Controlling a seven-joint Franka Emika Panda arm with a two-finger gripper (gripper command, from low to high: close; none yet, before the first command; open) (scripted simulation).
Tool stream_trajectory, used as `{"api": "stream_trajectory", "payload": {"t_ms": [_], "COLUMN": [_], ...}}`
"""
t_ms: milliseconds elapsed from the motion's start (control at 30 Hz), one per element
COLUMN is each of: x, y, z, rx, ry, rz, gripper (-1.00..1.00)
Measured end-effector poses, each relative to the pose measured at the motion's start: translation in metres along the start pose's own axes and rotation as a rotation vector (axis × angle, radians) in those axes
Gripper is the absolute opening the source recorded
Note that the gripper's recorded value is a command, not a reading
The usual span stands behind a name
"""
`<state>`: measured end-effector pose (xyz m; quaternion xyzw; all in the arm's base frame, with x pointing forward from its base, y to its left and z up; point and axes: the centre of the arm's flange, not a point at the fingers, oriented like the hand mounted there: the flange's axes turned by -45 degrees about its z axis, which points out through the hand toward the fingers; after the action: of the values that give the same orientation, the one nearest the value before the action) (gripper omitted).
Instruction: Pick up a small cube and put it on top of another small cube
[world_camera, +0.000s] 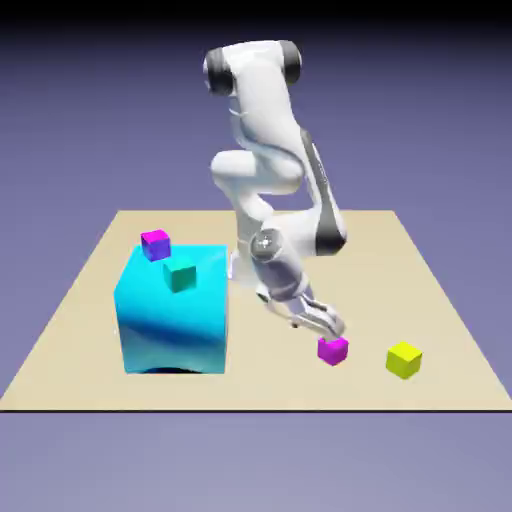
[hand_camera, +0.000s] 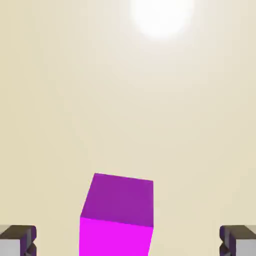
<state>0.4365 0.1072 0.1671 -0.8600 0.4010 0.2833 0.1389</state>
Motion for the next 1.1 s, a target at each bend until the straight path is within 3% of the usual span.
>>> {"api": "stream_trajectory", "payload": {"t_ms": [200,233,300,500,700,933,1100], "x": [0.009,0.01,0.01,-0.001,0.03,0.044,0.04], "y": [-0.002,-0.001,-0.001,-0.012,-0.001,0.133,0.185], "z": [0.064,0.071,0.071,-0.01,-0.15,-0.344,-0.35], "rx": [-0.001,-0.002,-0.002,-0.028,-0.128,-0.145,0.123], "ry": [-0.027,-0.026,-0.026,0.001,0.182,0.37,0.285], "rz": [0.016,0.016,0.017,-0.094,-0.255,0.014,0.353], "gripper": [0.0,-1.0,-1.0,-1.0,-1.0,-1.0,-1.0]}}
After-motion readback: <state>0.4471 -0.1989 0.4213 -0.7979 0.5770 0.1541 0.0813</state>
